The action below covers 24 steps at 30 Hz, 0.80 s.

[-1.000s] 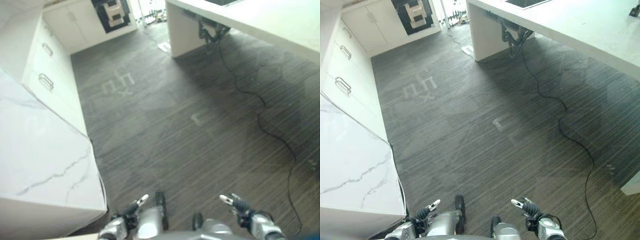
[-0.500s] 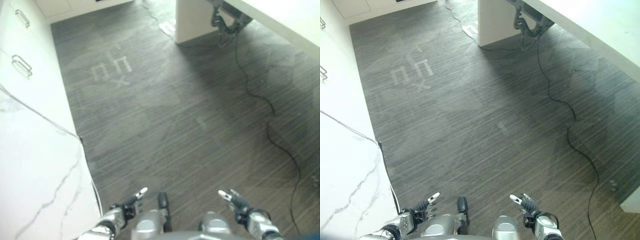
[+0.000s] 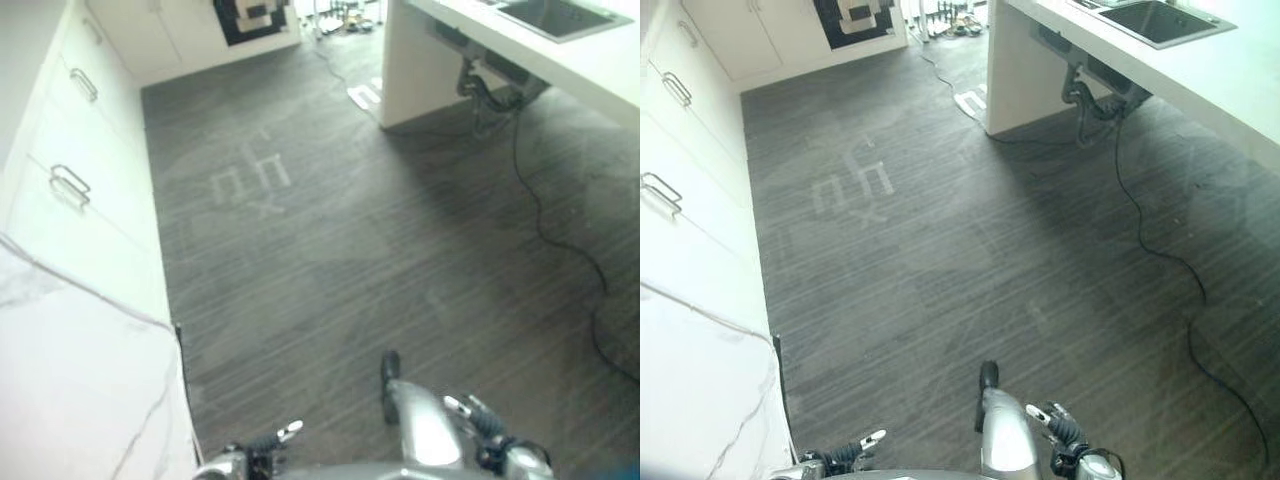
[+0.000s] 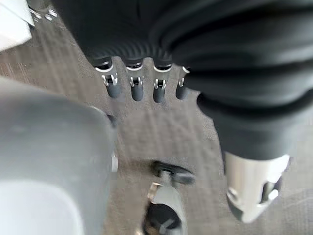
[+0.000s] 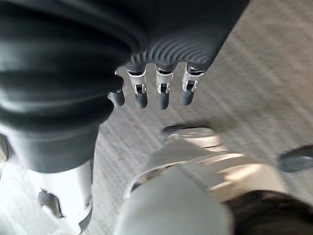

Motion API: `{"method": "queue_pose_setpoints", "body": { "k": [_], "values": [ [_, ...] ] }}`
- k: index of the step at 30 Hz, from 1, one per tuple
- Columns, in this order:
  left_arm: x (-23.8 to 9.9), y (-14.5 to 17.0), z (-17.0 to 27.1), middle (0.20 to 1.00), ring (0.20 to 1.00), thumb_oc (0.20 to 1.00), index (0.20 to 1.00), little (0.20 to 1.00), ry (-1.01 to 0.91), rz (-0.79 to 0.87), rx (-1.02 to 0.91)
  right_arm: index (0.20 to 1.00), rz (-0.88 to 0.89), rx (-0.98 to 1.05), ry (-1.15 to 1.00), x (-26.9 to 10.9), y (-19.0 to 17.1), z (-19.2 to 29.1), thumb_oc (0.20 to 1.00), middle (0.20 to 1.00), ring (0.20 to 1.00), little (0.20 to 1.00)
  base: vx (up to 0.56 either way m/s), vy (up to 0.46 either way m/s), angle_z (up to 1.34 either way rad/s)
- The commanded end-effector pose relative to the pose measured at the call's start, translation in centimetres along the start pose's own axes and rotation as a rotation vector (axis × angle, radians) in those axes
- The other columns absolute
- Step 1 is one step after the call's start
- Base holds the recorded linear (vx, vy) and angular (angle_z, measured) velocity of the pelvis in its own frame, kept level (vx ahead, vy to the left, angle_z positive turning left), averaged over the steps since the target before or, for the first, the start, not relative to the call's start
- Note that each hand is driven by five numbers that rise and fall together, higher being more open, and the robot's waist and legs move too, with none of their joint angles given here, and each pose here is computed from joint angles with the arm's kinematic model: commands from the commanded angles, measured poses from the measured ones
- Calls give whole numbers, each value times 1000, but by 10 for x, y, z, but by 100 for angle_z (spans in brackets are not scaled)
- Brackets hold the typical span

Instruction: Place the dishes in the dishwasher.

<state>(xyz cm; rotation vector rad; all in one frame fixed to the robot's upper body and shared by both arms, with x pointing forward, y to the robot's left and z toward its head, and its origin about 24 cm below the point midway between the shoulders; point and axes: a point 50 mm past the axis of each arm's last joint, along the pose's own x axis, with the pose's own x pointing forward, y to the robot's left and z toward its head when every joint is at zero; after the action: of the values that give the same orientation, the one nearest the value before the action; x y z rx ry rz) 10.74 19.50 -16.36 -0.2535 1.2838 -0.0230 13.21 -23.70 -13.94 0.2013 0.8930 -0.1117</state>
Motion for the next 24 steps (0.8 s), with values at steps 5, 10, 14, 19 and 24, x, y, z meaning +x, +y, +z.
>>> {"method": "queue_pose_setpoints", "body": {
  "k": [5,10,14,19,24],
  "values": [
    [1,-13,28,1000,1000,1000,1000,1000,-161,-48,5,1000,14,-103,-49,9,-5,36,1000,1000,1000,1000,379,-321,-18],
    [1,-16,37,1000,1000,1000,1000,1000,-198,-65,10,1000,8,-110,-30,10,-6,38,1000,1000,1000,1000,419,-80,-33],
    [1,-9,21,1000,1000,1000,1000,1000,-147,-41,2,1000,-4,-77,13,9,-5,25,1000,1000,1000,1000,623,138,-80],
    [0,-4,10,1000,1000,1000,1000,1000,-129,-28,-44,1000,-33,-79,23,7,-11,23,1000,1000,1000,1000,458,284,-89],
    [-2,0,25,1000,1000,1000,1000,1000,-160,-34,-55,1000,-73,-59,44,3,-17,13,1000,1000,1000,1000,393,452,-55]
  ]
}}
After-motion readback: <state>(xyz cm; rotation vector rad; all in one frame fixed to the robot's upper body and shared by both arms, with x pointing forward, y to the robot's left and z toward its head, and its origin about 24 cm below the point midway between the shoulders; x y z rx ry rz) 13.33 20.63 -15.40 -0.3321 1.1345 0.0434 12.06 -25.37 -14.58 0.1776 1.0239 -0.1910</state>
